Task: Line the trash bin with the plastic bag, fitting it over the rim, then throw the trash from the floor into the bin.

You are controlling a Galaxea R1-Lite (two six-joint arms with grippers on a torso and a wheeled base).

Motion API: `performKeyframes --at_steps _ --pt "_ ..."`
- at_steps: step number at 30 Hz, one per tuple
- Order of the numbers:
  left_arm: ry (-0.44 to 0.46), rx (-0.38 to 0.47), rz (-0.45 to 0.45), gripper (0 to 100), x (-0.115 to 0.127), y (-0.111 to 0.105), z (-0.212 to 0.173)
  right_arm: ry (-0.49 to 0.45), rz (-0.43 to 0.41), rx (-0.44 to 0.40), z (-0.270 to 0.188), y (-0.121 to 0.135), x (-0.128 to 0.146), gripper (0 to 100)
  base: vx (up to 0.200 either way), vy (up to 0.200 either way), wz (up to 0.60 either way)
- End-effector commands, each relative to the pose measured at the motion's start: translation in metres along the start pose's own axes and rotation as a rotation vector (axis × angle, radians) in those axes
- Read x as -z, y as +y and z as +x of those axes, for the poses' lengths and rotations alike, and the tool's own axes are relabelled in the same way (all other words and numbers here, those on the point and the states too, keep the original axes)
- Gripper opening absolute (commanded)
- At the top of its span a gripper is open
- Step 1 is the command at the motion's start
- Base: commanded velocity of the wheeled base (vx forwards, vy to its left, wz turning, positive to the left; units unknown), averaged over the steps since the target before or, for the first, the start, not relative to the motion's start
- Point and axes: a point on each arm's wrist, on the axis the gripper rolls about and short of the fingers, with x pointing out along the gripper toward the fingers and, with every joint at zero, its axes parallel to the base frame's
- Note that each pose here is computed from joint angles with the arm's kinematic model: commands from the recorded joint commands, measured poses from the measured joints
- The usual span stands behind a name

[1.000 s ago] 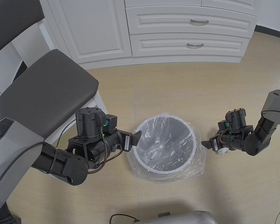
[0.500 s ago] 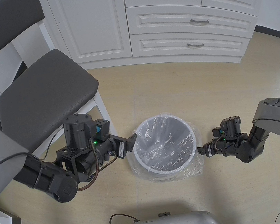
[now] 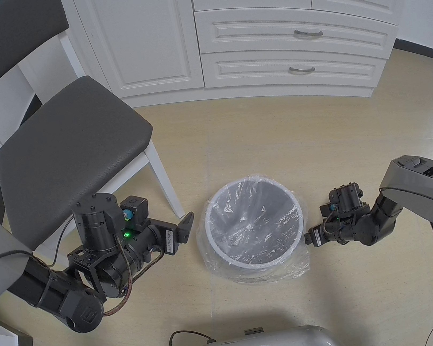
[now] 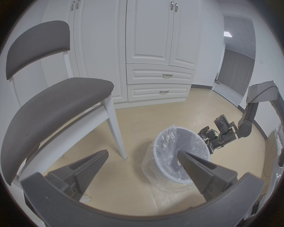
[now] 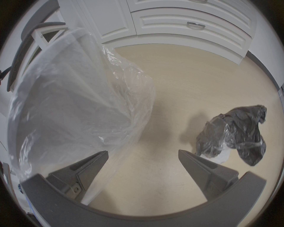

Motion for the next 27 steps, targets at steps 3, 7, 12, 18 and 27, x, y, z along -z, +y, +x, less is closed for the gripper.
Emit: performKeyframes --at_steps 3,7,12,18,27 --pt "-0.022 -0.025 -0.006 100 -0.004 0.008 -0.004 -0.005 -0.015 0.091 0.039 -0.017 -0.011 100 0.000 0.000 0.00" --pt "-0.034 -0.030 -0.010 100 -0.008 0.010 -0.006 0.008 -0.019 0.101 0.063 -0.024 -0.017 100 0.000 0.000 0.00" --pt "-0.055 -0.026 -0.020 100 -0.007 0.009 -0.009 -0.017 -0.014 0.101 0.086 -0.025 -0.020 100 0.000 0.000 0.00" --pt "-0.111 -0.016 -0.045 100 0.003 0.004 -0.022 -0.051 0.047 0.094 0.090 -0.026 -0.024 100 0.000 0.000 0.00" --pt "-0.137 -0.082 -0.053 100 0.023 0.007 -0.037 -0.125 0.208 0.071 0.100 -0.020 -0.035 100 0.000 0.000 0.00"
